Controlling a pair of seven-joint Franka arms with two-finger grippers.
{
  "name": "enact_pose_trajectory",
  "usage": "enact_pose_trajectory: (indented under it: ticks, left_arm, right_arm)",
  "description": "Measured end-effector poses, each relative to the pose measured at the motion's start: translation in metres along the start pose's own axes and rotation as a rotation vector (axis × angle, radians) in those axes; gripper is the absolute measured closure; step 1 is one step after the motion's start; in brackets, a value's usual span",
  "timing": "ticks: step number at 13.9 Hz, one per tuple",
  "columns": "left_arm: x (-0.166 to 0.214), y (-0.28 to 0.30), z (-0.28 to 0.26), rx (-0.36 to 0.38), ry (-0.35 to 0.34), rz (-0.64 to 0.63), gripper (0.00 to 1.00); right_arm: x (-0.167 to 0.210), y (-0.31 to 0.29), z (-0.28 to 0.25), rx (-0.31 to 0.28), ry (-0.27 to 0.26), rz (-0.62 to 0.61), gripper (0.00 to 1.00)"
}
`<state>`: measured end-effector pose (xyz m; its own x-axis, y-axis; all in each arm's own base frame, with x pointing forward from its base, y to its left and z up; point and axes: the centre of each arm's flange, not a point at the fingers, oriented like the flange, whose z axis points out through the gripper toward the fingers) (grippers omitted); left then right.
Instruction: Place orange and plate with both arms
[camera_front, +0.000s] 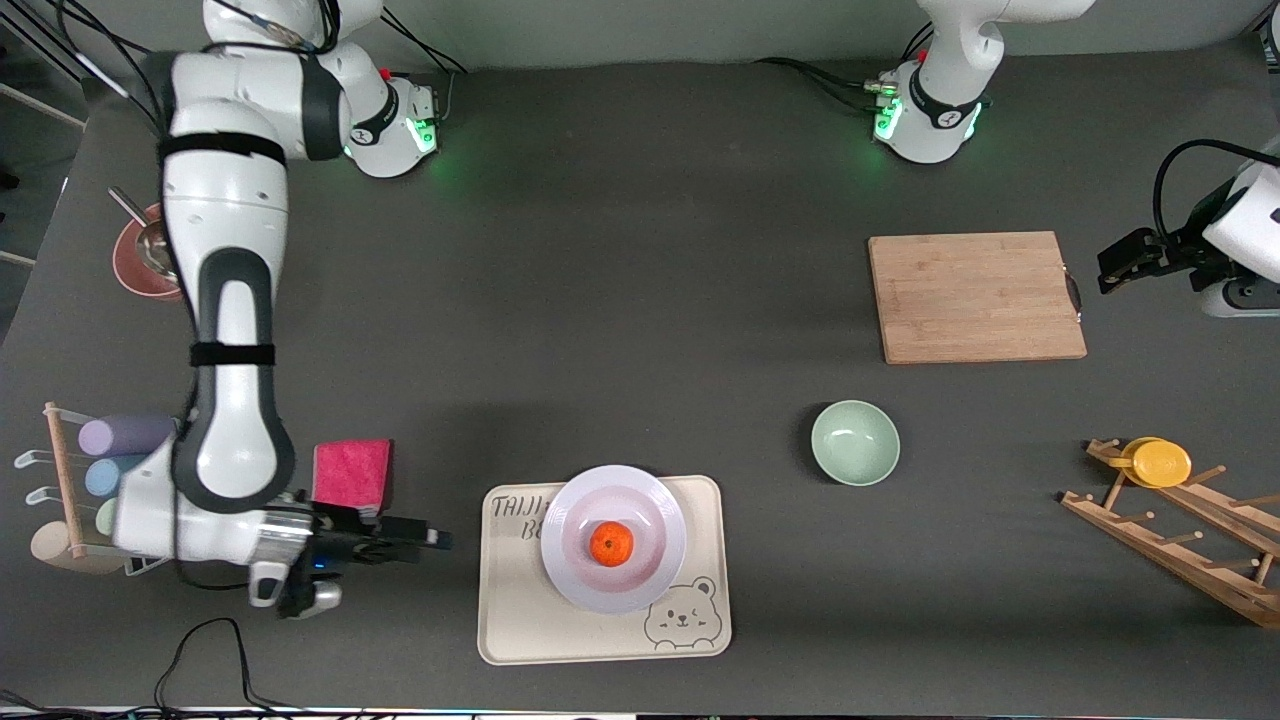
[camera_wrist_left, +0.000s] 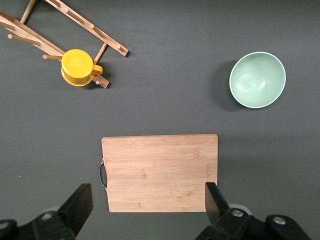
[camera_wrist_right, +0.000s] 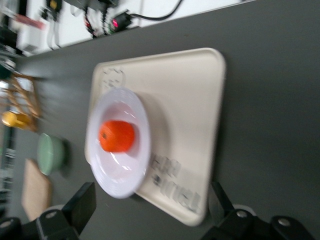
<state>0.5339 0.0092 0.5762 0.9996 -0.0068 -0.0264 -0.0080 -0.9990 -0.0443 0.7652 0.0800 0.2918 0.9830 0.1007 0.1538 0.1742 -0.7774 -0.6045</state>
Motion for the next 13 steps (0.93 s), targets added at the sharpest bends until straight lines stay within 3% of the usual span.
enact_pose_trajectory:
  ticks: [2,3,6,10,13]
  left_arm:
    - [-0.001,-0.002,-0.001,-0.001,-0.004,-0.003,0.00]
    - [-0.003,-0.002,-0.001,-0.001,-0.010,-0.004,0.00]
    - [-0.007,-0.003,-0.003,-0.002,-0.027,-0.006,0.00]
    - [-0.009,-0.005,-0.006,-0.010,-0.034,-0.009,0.00]
    - [-0.010,-0.002,-0.009,-0.041,-0.027,-0.010,0.00]
  right_arm:
    - [-0.010,-0.021,-0.065,-0.134,-0.064,-0.048,0.00]
    - [-0.024,-0.044,-0.123,-0.203,-0.094,-0.027,0.00]
    - [-0.059,-0.087,-0.208,-0.349,-0.159,0.015,0.00]
    - [-0.109,-0.147,-0.280,-0.519,-0.204,0.042,0.00]
    - [-0.139,-0.168,-0.314,-0.587,-0.226,0.057,0.00]
